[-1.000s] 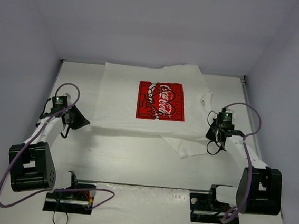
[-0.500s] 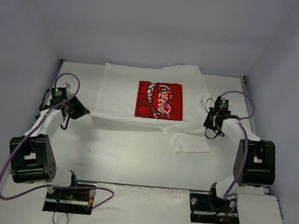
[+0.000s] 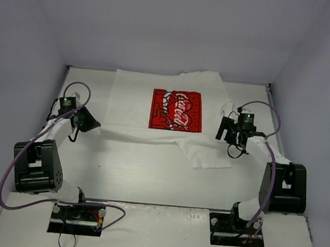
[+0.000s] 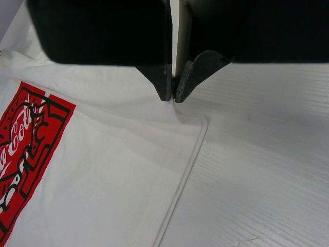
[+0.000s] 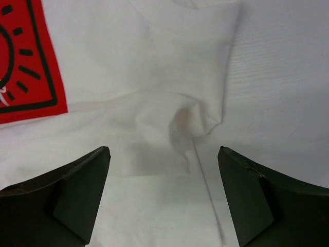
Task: Fold and stack the t-shirts
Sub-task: Flatten out the tshirt
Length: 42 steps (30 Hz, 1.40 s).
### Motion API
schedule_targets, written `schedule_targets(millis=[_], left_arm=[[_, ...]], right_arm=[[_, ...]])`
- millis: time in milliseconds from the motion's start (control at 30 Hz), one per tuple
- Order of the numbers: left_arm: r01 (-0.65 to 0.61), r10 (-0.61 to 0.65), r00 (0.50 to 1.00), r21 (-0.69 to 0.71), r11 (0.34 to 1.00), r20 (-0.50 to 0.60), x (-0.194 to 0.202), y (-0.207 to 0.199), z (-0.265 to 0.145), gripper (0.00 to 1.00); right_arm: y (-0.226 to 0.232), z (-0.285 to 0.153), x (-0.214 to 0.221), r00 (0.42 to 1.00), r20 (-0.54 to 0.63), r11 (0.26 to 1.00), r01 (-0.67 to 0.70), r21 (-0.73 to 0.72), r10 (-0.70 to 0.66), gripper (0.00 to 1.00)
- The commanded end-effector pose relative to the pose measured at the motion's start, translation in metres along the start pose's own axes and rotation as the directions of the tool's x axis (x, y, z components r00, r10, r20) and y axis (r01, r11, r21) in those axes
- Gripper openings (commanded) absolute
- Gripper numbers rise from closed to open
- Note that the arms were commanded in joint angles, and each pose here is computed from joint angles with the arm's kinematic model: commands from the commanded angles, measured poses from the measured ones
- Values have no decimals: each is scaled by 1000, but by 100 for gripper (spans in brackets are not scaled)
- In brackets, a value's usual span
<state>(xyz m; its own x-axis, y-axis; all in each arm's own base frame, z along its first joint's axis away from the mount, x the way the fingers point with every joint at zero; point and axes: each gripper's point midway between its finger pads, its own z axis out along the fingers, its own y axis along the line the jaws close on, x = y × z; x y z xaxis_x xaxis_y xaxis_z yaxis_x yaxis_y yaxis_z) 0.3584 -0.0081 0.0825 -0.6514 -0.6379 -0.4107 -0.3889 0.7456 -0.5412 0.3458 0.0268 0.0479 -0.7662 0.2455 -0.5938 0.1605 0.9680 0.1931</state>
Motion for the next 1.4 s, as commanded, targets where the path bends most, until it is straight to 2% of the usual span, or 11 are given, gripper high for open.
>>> schedule_targets(millis=[0,233,500,733,767,833,967,1067,1167,1267,1367], left_arm=[[-34,31,998,58,998,56,-13,-16,-8,0],[-36,32,998,68,997,57,-13,-19,-9,0],[-29,25,998,72,997,65,-11,-21,-15,0],[-28,23,997,71,997,67,-11,-21,-17,0],[-28,23,998,72,997,66,-10,-21,-17,0],[-29,24,997,74,997,67,-11,-22,-18,0],[-30,25,997,76,997,69,-12,-23,-19,0],[-31,26,997,77,997,69,-12,-23,-19,0],[-32,27,997,75,997,73,-12,-23,-20,0],[-36,30,997,74,997,76,-12,-23,-21,0],[-36,30,997,72,997,77,-12,-22,-22,0]], right_arm=[[7,-14,18,1000,-14,998,7,-58,-8,84],[-5,-9,43,996,-70,999,-46,6,47,82],[-15,-9,74,984,-157,988,-64,139,85,58],[-26,-21,86,975,-157,965,-119,233,158,51],[-28,-23,85,976,-149,962,-122,244,161,55],[-32,-27,77,979,-122,955,-124,270,162,70],[-35,-28,77,980,-121,950,-119,288,160,86],[-33,-23,88,971,-169,952,-114,283,166,88],[-31,-20,93,966,-196,954,-111,277,169,82],[-27,-20,108,952,-235,958,-133,256,195,70],[-23,-25,112,952,-226,959,-149,243,205,37]])
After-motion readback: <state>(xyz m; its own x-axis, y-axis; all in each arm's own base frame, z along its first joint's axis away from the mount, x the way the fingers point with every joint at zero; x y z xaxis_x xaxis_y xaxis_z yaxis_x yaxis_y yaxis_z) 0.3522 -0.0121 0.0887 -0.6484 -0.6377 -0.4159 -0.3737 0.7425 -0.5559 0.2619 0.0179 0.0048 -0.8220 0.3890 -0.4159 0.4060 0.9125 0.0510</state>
